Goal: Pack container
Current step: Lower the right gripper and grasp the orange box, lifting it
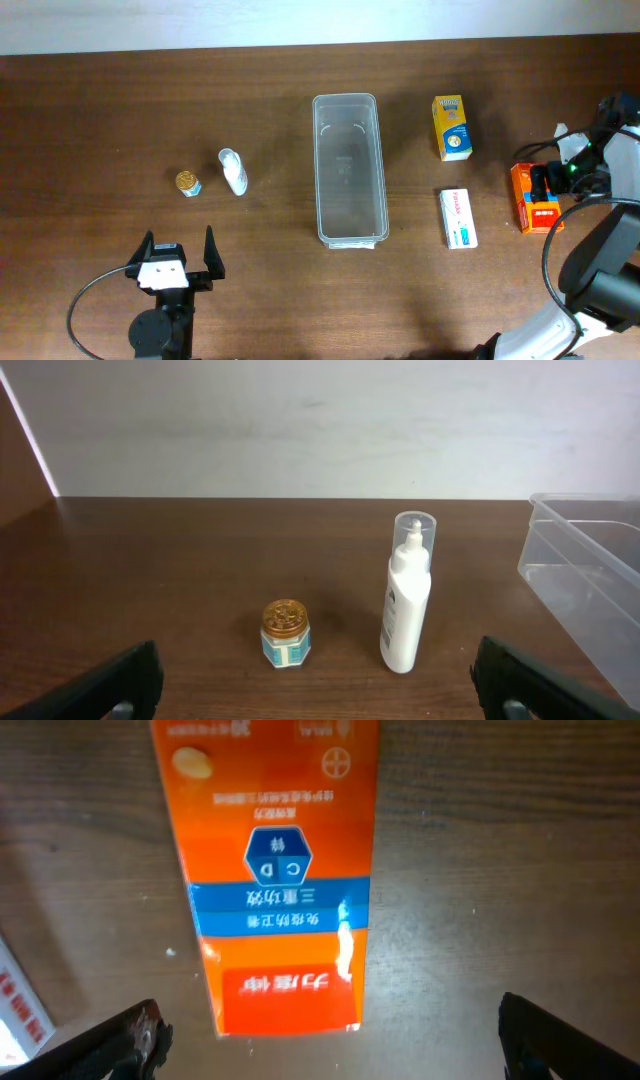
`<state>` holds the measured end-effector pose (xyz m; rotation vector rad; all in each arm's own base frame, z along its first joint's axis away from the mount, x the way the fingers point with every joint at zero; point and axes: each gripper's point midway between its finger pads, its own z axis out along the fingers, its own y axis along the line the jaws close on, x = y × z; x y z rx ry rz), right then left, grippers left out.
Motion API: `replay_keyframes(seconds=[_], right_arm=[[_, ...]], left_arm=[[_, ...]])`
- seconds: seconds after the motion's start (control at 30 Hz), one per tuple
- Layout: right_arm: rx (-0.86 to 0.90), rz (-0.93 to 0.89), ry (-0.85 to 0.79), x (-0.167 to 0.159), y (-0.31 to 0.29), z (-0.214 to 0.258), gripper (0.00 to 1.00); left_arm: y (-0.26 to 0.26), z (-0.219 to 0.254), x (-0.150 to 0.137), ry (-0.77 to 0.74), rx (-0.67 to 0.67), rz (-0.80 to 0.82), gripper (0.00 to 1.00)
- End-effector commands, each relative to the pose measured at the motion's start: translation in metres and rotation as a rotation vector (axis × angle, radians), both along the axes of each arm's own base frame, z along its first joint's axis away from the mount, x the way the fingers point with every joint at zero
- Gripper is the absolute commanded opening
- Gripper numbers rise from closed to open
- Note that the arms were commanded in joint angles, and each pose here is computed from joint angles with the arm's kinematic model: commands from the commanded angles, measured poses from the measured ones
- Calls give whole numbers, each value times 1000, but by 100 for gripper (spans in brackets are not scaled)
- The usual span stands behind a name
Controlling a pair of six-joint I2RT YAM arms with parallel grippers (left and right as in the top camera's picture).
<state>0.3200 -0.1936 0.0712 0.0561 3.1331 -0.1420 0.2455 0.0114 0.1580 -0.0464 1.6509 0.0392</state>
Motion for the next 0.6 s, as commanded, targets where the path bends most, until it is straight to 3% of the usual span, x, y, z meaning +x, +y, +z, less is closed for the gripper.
replay_keyframes(seconds=[0.0, 0.57], right_arm=[[51, 6, 7, -2, 8, -16, 98], [123, 42, -22, 14, 15, -49, 98]], left_arm=[[-1, -2, 0, -1, -7, -9, 99], [-1, -2, 0, -1, -8, -9, 99]])
